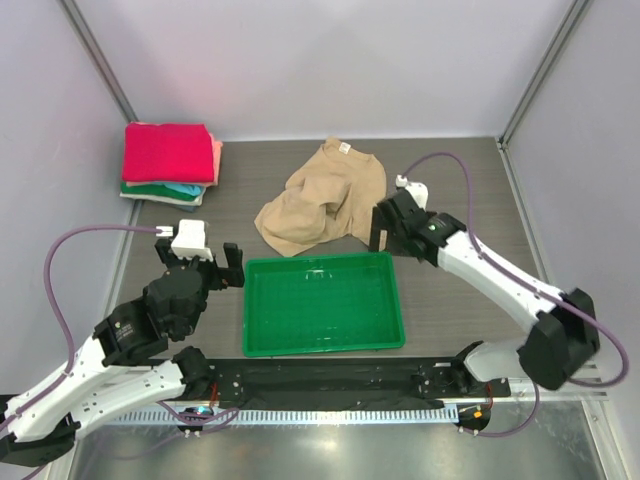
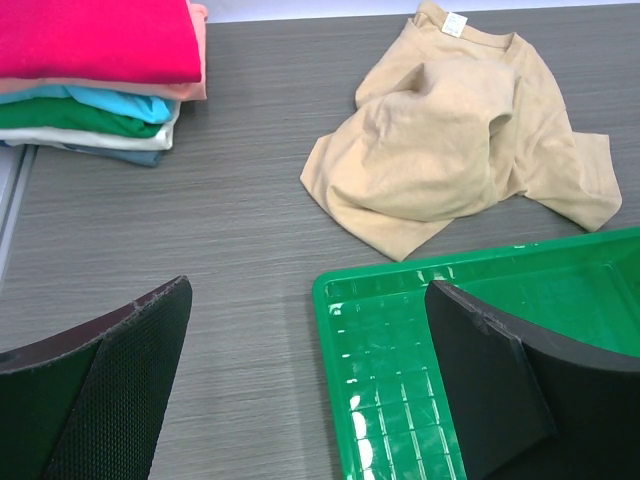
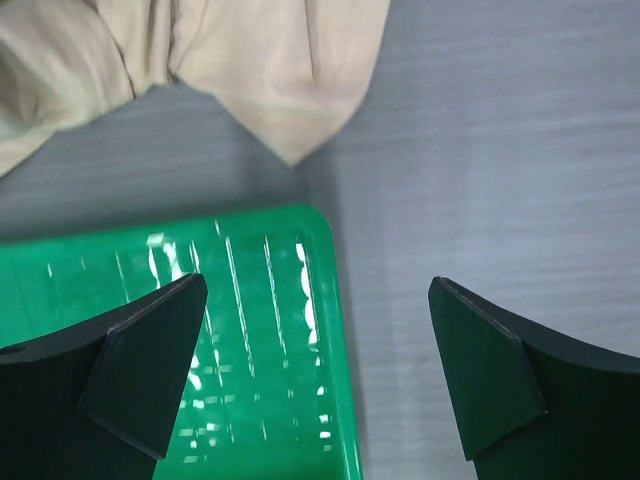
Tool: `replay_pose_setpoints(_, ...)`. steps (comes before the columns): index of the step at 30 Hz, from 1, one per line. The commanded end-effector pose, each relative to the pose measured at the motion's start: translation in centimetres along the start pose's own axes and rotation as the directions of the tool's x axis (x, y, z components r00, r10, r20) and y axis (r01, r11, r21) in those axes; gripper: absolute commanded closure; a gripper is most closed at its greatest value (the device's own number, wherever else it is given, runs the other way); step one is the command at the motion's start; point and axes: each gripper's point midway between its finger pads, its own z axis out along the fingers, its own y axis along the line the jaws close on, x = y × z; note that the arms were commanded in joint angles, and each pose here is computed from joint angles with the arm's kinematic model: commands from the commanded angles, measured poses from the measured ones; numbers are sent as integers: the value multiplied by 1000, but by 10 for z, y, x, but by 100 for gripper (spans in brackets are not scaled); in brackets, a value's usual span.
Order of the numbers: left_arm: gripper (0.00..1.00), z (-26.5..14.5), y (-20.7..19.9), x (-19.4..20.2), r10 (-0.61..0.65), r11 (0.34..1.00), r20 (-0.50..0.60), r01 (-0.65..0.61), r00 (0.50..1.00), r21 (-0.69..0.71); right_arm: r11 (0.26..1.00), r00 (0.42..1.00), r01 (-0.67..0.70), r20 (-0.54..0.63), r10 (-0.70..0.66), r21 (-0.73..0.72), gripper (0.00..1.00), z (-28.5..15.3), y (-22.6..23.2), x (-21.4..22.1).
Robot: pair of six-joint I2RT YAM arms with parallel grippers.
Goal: Fold and stack the t-shirts
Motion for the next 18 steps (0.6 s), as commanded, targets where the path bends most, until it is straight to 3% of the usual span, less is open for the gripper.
replay_pose_setpoints(1, 0, -1, 1, -8, -27, 1000, 22, 27, 999, -5, 998, 995, -69, -72, 67, -14, 0, -9, -11, 40)
replay_pose_setpoints(4, 0, -1, 2, -8, -28, 1000, 21, 28, 999, -9, 997, 985, -73, -159, 65, -39, 1, 3, -12, 77)
replay_pose_setpoints(11, 0, -1, 1, -7, -26, 1000, 17, 26, 1000, -7, 1000, 979, -16, -201, 18, 15, 12, 26, -16, 92)
replay_pose_setpoints(14, 0, -2, 2, -7, -27, 1000, 18, 28, 999, -10, 997, 980, 14, -199, 2, 81, 44, 38, -27, 93)
replay_pose_setpoints(15, 0, -2, 3, -7, -29, 1000, 18, 29, 999, -11, 995, 980, 14, -199, 7, 101, 65, 41, -31, 92)
replay_pose_setpoints(18, 0, -2, 3, -7, -31, 999, 20, 31, 999, -9, 989, 983, -6, -180, 32, 145, 96, 48, -49, 82)
